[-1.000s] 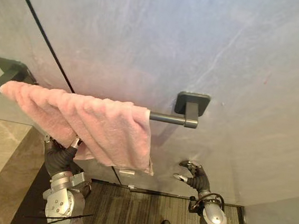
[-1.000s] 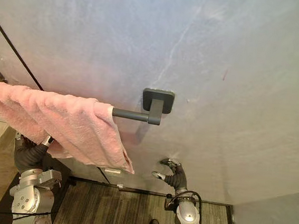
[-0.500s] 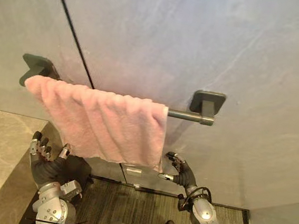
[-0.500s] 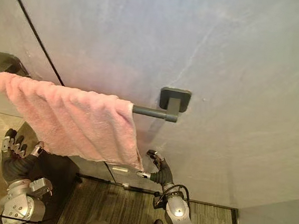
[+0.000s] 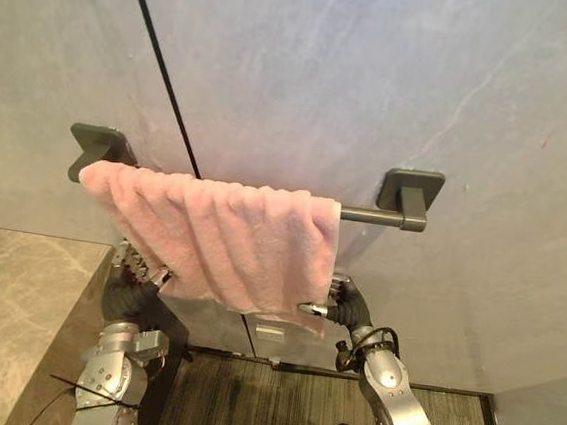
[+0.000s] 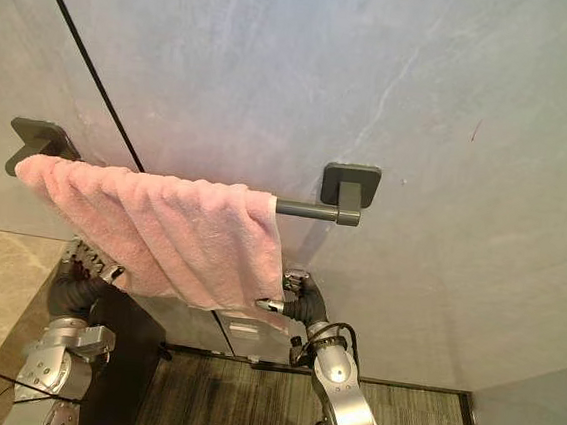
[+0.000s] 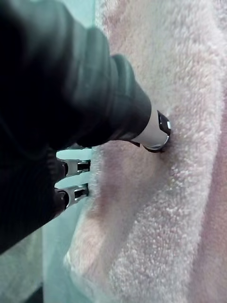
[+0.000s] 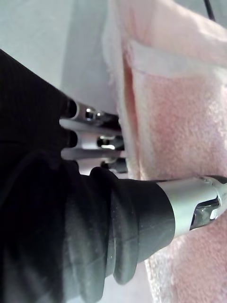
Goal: Organize washtable
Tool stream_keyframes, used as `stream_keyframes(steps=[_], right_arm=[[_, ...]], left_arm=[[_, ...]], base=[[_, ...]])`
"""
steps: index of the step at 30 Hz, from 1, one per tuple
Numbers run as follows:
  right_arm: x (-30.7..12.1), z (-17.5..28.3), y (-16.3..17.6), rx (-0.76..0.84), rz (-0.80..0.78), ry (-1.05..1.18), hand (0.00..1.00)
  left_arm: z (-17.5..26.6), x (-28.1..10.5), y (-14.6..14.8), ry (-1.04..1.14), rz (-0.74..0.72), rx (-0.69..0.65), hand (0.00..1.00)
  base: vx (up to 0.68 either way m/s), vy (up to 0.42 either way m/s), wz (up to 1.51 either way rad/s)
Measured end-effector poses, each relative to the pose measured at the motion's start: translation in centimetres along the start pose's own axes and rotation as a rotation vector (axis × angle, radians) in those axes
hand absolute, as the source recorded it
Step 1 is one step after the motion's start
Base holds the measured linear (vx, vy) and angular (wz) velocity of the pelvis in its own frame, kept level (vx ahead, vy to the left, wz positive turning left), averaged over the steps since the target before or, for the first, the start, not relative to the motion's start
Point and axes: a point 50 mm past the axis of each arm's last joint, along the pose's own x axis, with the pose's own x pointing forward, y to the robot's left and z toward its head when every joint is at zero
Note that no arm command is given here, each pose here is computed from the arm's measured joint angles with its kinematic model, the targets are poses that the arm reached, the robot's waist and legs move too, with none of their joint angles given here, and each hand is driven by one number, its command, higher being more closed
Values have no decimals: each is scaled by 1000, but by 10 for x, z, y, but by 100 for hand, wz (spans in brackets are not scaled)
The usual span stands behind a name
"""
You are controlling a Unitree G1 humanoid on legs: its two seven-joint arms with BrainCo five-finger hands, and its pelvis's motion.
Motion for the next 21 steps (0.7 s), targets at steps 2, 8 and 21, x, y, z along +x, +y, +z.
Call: stream_keyframes(steps=[2, 8, 21], right_arm=[[2, 2, 5, 50, 26, -6, 0], [4, 3, 19, 195, 92, -5, 100], [7, 7, 2, 210, 27, -29, 100]], left_arm=[[-1, 1, -2, 6, -7, -4, 100], [-5, 3, -8, 22, -42, -8, 100], [-4, 9, -5, 9, -25, 22, 100]], base=[[-16, -10, 1], [-23, -12, 1], [-14, -8, 4]])
